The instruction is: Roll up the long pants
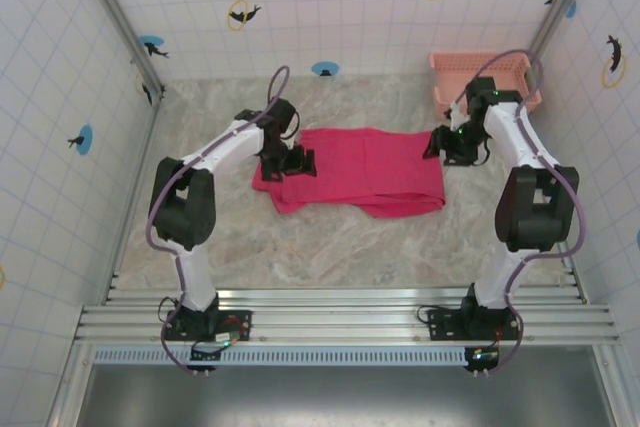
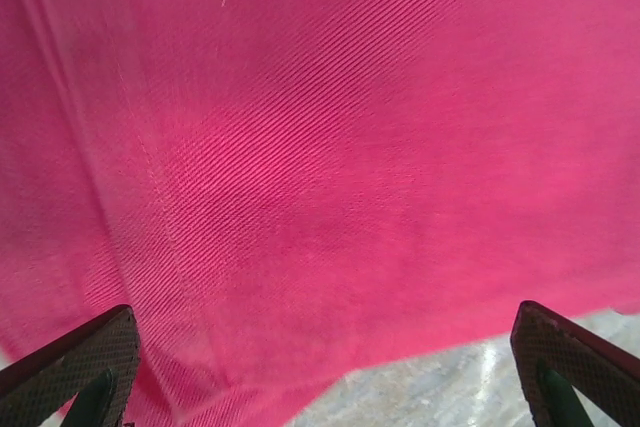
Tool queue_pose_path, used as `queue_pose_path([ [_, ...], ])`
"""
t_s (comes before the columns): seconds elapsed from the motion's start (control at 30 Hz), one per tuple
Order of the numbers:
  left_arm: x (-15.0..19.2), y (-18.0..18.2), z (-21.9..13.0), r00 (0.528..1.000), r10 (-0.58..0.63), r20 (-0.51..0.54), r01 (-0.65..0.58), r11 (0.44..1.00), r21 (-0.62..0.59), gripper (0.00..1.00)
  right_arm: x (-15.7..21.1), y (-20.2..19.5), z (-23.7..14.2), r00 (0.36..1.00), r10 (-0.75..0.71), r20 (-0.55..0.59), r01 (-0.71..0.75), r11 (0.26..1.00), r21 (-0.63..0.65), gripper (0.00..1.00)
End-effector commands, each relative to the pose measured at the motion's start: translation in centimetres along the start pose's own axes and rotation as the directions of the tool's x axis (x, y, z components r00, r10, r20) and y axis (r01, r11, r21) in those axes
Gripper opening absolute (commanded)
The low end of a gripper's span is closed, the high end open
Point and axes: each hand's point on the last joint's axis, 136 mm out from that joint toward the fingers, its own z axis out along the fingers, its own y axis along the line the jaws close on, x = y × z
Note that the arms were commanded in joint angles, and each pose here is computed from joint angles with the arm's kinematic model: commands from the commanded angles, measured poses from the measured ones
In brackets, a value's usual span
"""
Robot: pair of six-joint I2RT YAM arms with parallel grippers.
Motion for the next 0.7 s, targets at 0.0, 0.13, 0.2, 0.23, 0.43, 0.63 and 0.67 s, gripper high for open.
queue_pose_path([
  [0.0,0.5,-0.8,1.7,0.997,-0.060,-0.040,0.062,0.997,0.041,0.98,0.7,-1.3,1.7,0.999,-0.045,-0.020,0.045,0.999,0.018,0.63],
  [0.13,1.3,-1.3,2.9,0.995,-0.065,-0.073,0.067,0.997,0.027,0.98,0.9,-3.4,4.0,0.997,-0.030,-0.065,0.034,0.997,0.068,0.63],
  [0.2,1.6,-0.9,3.6,0.993,-0.084,-0.087,0.085,0.996,0.010,0.97,0.7,-3.7,5.2,0.996,-0.035,-0.085,0.040,0.997,0.062,0.63],
  [0.23,1.9,-0.7,4.3,0.990,-0.103,-0.101,0.104,0.995,0.009,0.98,0.7,-4.0,5.9,0.995,-0.028,-0.099,0.035,0.997,0.065,0.62],
  [0.43,1.6,-0.3,6.7,0.976,-0.164,-0.141,0.164,0.986,-0.013,0.97,0.3,-5.0,9.3,0.985,-0.016,-0.170,0.027,0.998,0.062,0.52],
  [0.63,-1.4,0.9,7.7,0.961,-0.248,-0.122,0.242,0.968,-0.063,0.97,2.4,-3.8,9.4,0.967,-0.065,-0.248,0.099,0.987,0.127,0.41],
  [0.67,-2.2,1.0,7.7,0.956,-0.273,-0.107,0.269,0.962,-0.052,0.97,3.2,-3.4,9.4,0.963,-0.073,-0.259,0.111,0.985,0.134,0.41],
])
